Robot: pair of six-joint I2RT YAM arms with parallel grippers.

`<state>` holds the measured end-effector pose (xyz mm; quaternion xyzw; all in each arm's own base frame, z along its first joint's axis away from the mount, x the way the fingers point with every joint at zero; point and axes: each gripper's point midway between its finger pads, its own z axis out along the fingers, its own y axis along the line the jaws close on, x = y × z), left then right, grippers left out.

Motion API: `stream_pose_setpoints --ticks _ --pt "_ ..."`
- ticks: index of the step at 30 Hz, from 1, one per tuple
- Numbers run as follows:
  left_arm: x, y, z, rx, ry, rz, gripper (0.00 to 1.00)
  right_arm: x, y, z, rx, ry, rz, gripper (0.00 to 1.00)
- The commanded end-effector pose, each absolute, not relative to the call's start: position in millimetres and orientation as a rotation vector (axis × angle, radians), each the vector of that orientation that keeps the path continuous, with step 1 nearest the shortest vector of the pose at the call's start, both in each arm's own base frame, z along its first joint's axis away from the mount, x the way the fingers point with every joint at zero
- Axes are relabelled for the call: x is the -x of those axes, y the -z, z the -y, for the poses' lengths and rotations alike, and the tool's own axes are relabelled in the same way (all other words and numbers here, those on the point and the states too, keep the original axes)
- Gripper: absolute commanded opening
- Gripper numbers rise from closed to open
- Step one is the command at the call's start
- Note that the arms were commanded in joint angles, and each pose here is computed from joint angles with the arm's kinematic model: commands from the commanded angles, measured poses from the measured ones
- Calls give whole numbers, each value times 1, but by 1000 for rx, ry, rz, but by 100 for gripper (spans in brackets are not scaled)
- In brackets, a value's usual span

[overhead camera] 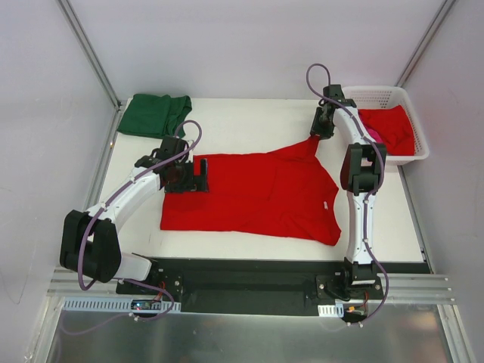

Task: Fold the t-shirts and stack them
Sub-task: Fold the tshirt

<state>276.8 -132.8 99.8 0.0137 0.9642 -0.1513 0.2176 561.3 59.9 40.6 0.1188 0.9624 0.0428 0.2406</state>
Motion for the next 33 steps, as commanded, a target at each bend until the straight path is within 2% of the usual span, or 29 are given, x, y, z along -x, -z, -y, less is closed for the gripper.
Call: stream_pose_setpoints --ticks 1,33 --pt "-283 -107 137 -73 416 -2644 99 -569 -54 -58 -342 -104 -2596 36" --pt "-281 -101 135 -70 405 -2662 99 -578 -66 -63 -355 -154 -2540 37"
